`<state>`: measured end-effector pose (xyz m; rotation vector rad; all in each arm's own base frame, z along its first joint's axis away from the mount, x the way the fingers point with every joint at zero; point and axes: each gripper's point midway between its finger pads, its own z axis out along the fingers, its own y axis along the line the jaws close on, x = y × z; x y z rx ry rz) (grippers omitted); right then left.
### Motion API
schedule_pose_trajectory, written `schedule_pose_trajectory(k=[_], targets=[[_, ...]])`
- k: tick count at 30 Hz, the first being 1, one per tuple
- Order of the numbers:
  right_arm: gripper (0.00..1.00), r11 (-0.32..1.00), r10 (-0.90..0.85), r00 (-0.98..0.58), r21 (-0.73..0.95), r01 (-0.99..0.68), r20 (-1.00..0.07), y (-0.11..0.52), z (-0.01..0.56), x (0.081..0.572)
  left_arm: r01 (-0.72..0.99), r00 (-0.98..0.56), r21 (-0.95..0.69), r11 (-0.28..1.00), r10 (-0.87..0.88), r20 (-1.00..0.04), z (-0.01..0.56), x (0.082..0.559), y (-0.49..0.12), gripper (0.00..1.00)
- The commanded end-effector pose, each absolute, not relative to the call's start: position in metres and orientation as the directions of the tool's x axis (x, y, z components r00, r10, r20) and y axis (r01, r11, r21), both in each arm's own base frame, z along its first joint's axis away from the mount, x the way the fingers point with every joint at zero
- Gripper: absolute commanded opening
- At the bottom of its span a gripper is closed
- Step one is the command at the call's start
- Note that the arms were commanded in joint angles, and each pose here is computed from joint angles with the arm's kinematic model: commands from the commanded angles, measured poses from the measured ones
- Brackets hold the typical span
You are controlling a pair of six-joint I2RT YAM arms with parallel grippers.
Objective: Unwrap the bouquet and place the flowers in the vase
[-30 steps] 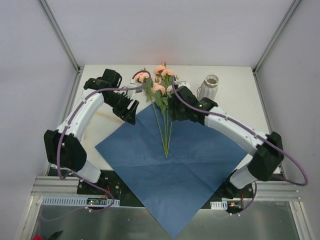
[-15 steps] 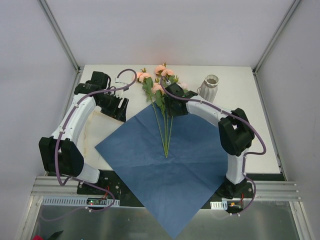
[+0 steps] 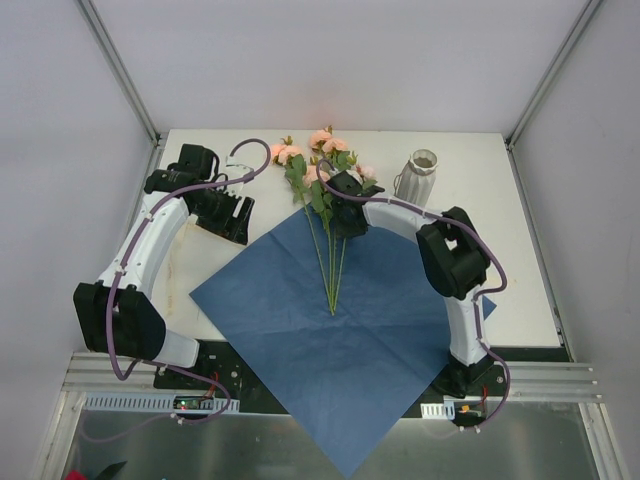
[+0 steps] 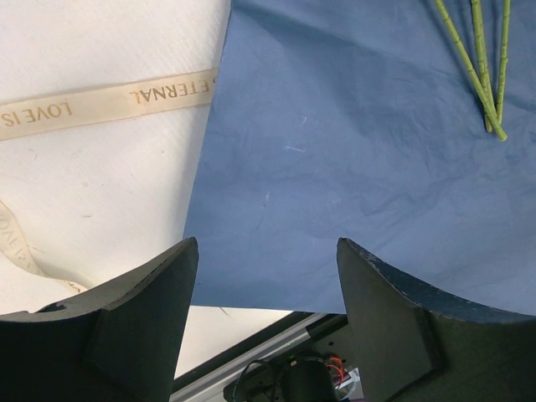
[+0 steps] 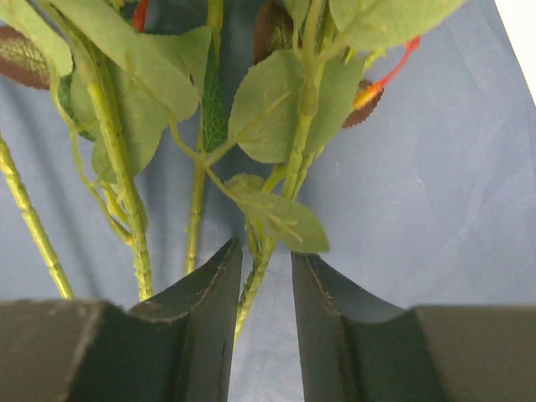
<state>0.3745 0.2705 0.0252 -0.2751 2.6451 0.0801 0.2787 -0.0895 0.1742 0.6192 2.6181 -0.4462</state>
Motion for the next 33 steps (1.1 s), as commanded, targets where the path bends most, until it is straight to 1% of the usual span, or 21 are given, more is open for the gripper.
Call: schedule_pose_trajectory(k=[1,3,5,6,7,8,10,11,13,14,15,19,23,24,26,27,28,29,31,32,33], targets=[[0.27,0.985,-0.118,-0.845,0.044,-0.164,-0.521,0.28,0.041,0.394,0.472,-0.811,-0.182,0.862,0.345,-0.472,0.18,0.277,-0.085,0.67],[0.24,0.986,-0.108,-0.847,0.05,-0.157,-0.521,0.281,0.039,0.394,0.473,-0.81,-0.181,0.862,0.345,-0.475,0.181,0.277,-0.085,0.67],[0.17,0.986,-0.099,-0.846,0.062,-0.153,-0.523,0.284,0.039,0.395,0.473,-0.81,-0.18,0.862,0.346,-0.473,0.18,0.275,-0.084,0.67],[0.13,0.986,-0.097,-0.847,0.065,-0.153,-0.523,0.285,0.039,0.394,0.476,-0.809,-0.179,0.861,0.349,-0.473,0.18,0.275,-0.084,0.67],[0.05,0.987,-0.087,-0.846,0.068,-0.144,-0.526,0.283,0.038,0.393,0.477,-0.808,-0.175,0.861,0.352,-0.472,0.179,0.274,-0.083,0.67],[0.01,0.987,-0.075,-0.839,0.079,-0.139,-0.54,0.284,0.046,0.394,0.477,-0.807,-0.17,0.862,0.353,-0.473,0.179,0.274,-0.082,0.67],[0.01,0.987,-0.069,-0.824,0.079,-0.137,-0.562,0.281,0.053,0.393,0.478,-0.808,-0.161,0.864,0.36,-0.467,0.177,0.275,-0.081,0.67],[0.01,0.987,-0.05,-0.804,0.095,-0.131,-0.593,0.281,0.071,0.394,0.478,-0.807,-0.158,0.864,0.362,-0.466,0.177,0.275,-0.08,0.67],[0.01,0.988,-0.031,-0.781,0.097,-0.116,-0.623,0.275,0.087,0.394,0.475,-0.807,-0.156,0.866,0.359,-0.468,0.178,0.278,-0.08,0.67],[0.01,0.986,-0.011,-0.752,0.117,-0.117,-0.659,0.274,0.111,0.395,0.474,-0.812,-0.169,0.864,0.355,-0.463,0.179,0.277,-0.081,0.67],[0.01,0.987,-0.004,-0.734,0.116,-0.114,-0.679,0.27,0.123,0.395,0.473,-0.813,-0.185,0.861,0.347,-0.467,0.182,0.277,-0.083,0.67],[0.01,0.978,0.036,-0.638,0.159,-0.136,-0.77,0.262,0.191,0.392,0.473,-0.8,-0.181,0.862,0.335,-0.498,0.196,0.282,-0.084,0.68],[0.01,0.962,0.057,-0.55,0.194,-0.194,-0.833,0.261,0.248,0.39,0.451,-0.812,-0.191,0.872,0.313,-0.492,0.198,0.286,-0.083,0.67],[0.01,0.955,0.066,-0.519,0.204,-0.214,-0.852,0.263,0.264,0.39,0.448,-0.814,-0.193,0.873,0.309,-0.492,0.198,0.287,-0.082,0.68],[0.01,0.944,0.07,-0.394,0.188,-0.271,-0.917,0.26,0.311,0.392,0.433,-0.82,-0.196,0.88,0.294,-0.491,0.198,0.287,-0.081,0.68],[0.01,0.946,0.079,-0.335,0.177,-0.272,-0.939,0.256,0.331,0.394,0.432,-0.821,-0.2,0.879,0.292,-0.49,0.199,0.287,-0.081,0.68],[0.01,0.951,0.032,-0.25,0.107,-0.291,-0.968,0.246,0.355,0.394,0.428,-0.821,-0.202,0.881,0.286,-0.494,0.2,0.288,-0.08,0.68],[0.01,0.952,0.046,-0.167,0.094,-0.293,-0.985,0.244,0.38,0.398,0.422,-0.823,-0.206,0.883,0.278,-0.495,0.2,0.288,-0.08,0.68],[0.01,0.959,-0.009,-0.019,-0.003,-0.283,-1.0,0.23,0.421,0.402,0.418,-0.824,-0.206,0.884,0.274,-0.497,0.201,0.288,-0.079,0.7],[0.01,0.965,0.003,0.068,-0.015,-0.262,-0.998,0.222,0.445,0.407,0.416,-0.822,-0.202,0.887,0.271,-0.501,0.203,0.288,-0.078,0.7],[0.01,0.971,-0.001,0.117,-0.029,-0.239,-0.993,0.214,0.464,0.408,0.414,-0.821,-0.203,0.887,0.268,-0.504,0.204,0.289,-0.078,0.7]])
